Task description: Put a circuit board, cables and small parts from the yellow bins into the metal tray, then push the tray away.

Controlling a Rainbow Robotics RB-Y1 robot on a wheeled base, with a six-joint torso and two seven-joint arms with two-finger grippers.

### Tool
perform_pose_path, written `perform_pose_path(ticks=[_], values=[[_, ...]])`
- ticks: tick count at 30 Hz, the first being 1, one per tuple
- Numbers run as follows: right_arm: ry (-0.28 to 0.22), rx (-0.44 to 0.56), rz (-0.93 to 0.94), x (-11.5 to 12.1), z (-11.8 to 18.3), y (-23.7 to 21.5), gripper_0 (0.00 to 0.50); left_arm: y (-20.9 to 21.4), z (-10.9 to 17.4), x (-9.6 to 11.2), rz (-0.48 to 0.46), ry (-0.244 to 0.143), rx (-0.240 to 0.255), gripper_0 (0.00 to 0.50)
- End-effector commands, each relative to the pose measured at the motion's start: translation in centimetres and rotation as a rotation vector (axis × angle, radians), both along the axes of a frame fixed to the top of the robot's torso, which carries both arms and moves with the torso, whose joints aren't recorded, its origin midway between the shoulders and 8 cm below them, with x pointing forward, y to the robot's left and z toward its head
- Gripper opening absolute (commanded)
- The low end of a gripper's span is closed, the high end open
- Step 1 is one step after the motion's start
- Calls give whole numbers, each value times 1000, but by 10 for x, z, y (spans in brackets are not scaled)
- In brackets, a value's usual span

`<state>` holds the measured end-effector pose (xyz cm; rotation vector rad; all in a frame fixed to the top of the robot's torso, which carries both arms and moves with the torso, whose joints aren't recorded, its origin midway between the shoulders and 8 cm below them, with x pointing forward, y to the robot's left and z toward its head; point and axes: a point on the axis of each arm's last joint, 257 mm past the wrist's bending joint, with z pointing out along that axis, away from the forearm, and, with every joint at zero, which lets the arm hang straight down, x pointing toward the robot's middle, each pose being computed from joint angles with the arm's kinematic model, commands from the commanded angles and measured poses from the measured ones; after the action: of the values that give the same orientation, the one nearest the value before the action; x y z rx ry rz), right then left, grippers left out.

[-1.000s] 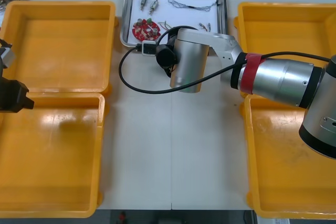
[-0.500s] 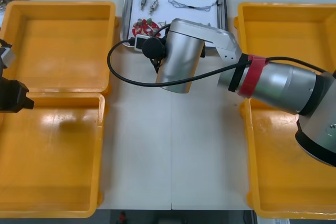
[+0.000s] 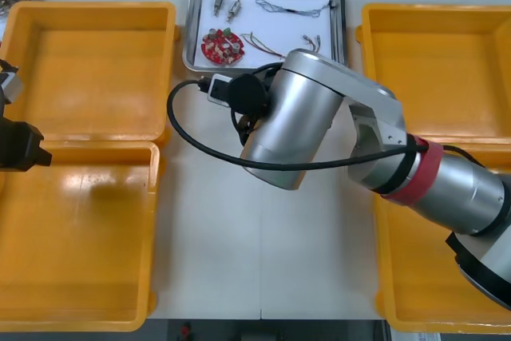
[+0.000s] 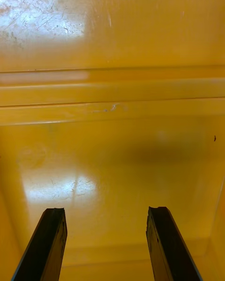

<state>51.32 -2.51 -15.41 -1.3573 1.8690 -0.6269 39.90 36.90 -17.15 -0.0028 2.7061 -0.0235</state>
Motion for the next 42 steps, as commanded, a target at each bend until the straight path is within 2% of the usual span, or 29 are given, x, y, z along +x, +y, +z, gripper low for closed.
perform_pose_path(ticks=[1,9,14,25,35,39,42], values=[[22,71,-100,-16,12,-43,500,15,16,-4,-9,-27,50,500],[93,106,-282,-50,14,-109,500,15,16,-4,-9,-27,50,500],[77,173,-326,-54,24,-127,500,15,16,-4,-9,-27,50,500],[86,391,-442,-73,40,-183,500,15,16,-4,-9,-27,50,500],[144,614,-696,-101,25,-262,500,15,16,-4,-9,-27,50,500],[144,679,-801,-110,20,-289,500,15,16,-4,-9,-27,50,500],[174,733,-884,-121,11,-310,500,15,16,-4,-9,-27,50,500]])
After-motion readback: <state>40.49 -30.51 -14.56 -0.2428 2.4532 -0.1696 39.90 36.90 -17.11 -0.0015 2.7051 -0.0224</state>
